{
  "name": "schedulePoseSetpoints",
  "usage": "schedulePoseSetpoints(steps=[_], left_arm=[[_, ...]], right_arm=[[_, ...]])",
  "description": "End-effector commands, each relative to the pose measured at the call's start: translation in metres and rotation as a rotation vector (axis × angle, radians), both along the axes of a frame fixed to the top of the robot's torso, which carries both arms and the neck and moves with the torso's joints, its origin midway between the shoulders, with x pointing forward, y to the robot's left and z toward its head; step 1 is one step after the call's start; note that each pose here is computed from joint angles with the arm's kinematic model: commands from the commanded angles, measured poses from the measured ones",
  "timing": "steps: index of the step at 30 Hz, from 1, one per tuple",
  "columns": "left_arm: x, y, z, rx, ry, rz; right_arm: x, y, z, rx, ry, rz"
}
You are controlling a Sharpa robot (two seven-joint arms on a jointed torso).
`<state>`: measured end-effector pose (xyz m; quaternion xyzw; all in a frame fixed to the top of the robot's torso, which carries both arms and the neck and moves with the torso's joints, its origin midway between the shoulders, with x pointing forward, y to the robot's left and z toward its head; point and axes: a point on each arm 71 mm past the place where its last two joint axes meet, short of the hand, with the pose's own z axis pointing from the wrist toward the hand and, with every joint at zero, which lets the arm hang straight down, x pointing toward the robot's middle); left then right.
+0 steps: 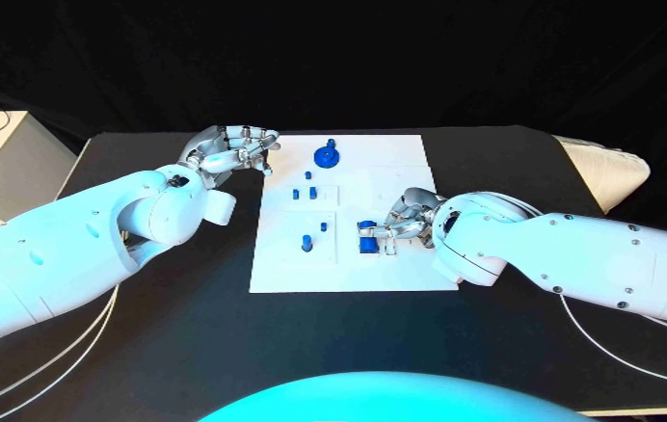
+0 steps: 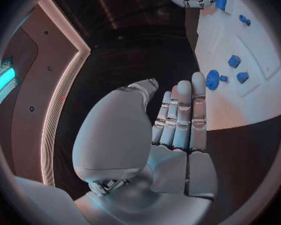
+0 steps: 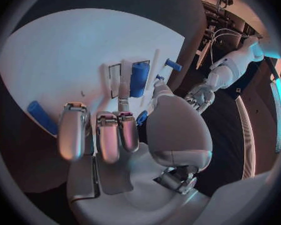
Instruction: Assemble the parts on the task board
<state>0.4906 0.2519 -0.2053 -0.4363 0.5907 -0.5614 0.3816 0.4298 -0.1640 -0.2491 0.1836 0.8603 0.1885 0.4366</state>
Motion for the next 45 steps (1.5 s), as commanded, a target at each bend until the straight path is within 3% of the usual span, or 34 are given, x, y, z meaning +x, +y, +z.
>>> schedulePoseSetpoints(steps=[1,14,23,29,36,45], left_arm=[[-0.0009,-0.002,0.0001,-0.009,0.000,-0.017],[-0.0009,-0.001,0.0000,-0.008,0.000,-0.015],[-0.0008,-0.002,0.0003,-0.011,-0.006,-0.014],[-0.0006,-0.002,0.0006,-0.014,-0.013,-0.014],[-0.0007,-0.002,0.0005,-0.016,-0.015,-0.016],[-0.0009,-0.002,0.0003,-0.016,-0.014,-0.017]], right_arm=[[-0.001,0.000,0.001,-0.006,-0.025,0.008],[-0.006,-0.008,0.008,0.034,-0.103,0.031],[-0.006,-0.028,0.018,0.136,-0.155,0.025],[-0.003,-0.057,0.025,0.153,-0.136,0.000],[-0.004,-0.088,0.020,0.063,-0.061,0.001],[-0.008,-0.109,0.015,-0.070,-0.053,-0.018]])
